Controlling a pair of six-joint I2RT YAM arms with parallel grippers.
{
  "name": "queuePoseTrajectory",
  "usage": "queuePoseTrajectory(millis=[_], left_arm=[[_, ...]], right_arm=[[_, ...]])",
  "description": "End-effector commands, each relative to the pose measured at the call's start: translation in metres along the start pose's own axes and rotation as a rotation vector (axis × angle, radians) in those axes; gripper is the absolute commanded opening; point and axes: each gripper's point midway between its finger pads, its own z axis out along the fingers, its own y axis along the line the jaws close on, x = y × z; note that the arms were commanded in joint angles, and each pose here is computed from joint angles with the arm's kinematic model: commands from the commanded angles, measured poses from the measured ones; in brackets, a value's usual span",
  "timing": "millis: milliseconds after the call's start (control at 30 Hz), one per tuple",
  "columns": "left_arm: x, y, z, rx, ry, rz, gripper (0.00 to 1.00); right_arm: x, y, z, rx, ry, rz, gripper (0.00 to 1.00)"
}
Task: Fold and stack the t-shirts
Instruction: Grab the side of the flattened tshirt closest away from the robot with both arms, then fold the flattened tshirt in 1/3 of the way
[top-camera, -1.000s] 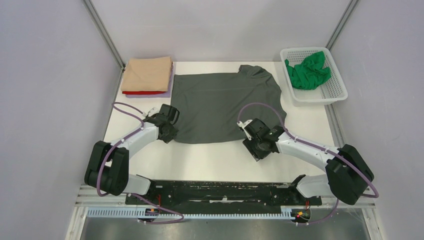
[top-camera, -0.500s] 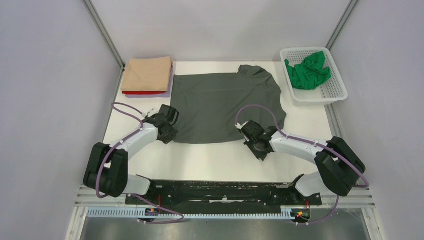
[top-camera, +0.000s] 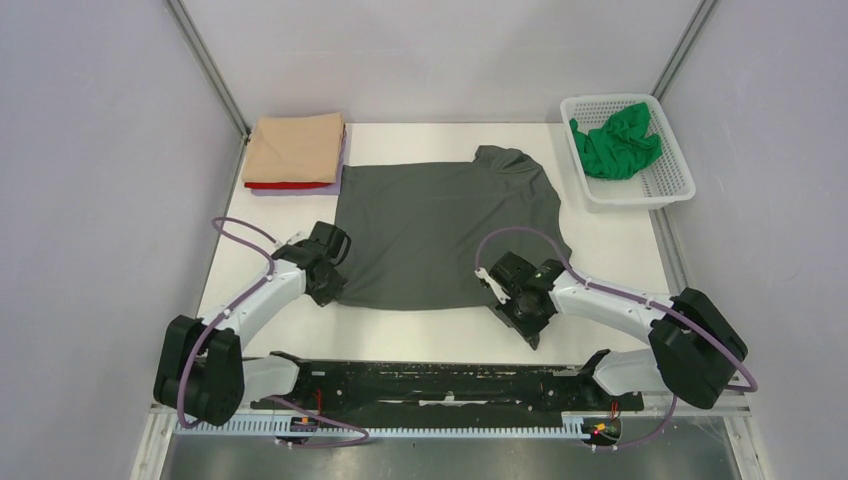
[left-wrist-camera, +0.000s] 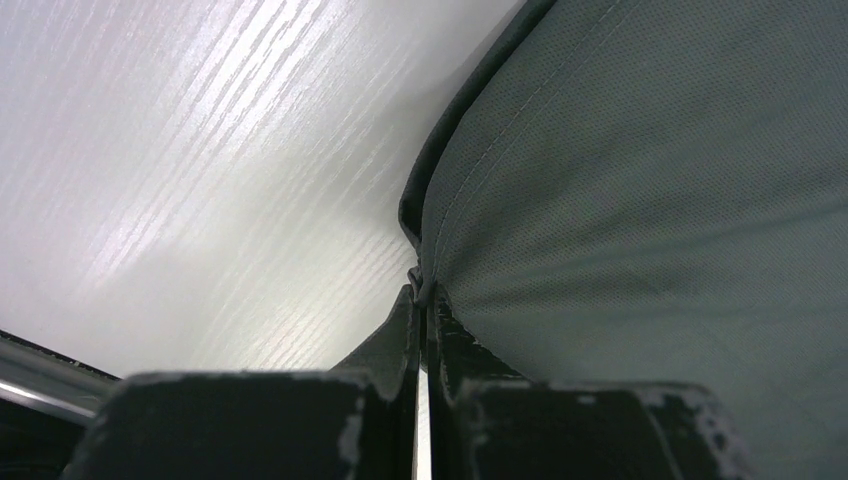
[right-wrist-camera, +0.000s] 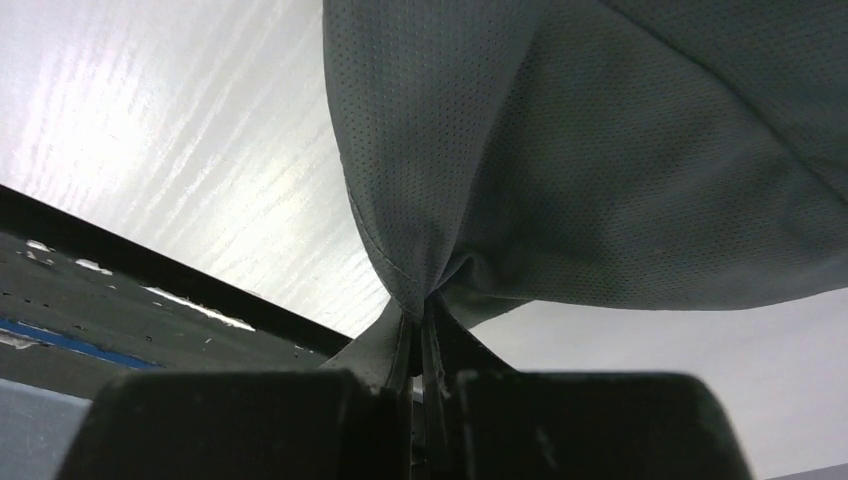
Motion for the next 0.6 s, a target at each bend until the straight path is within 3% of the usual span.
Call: queuePoseTrajectory(millis=[0,567], left_arm=[[-0.009,-0.016,-0.011,0.08,-0.013,0.031,0.02],[-0.064,-0.067,-0.033,0.151,-0.146,-0.038,0.02]], right_arm=[[-0.036,-0.007,-0.018,0.049,-0.103,0.007,0.0],[-0.113,-0.076,-0.066,0.291,-0.348,0.069,0.0]])
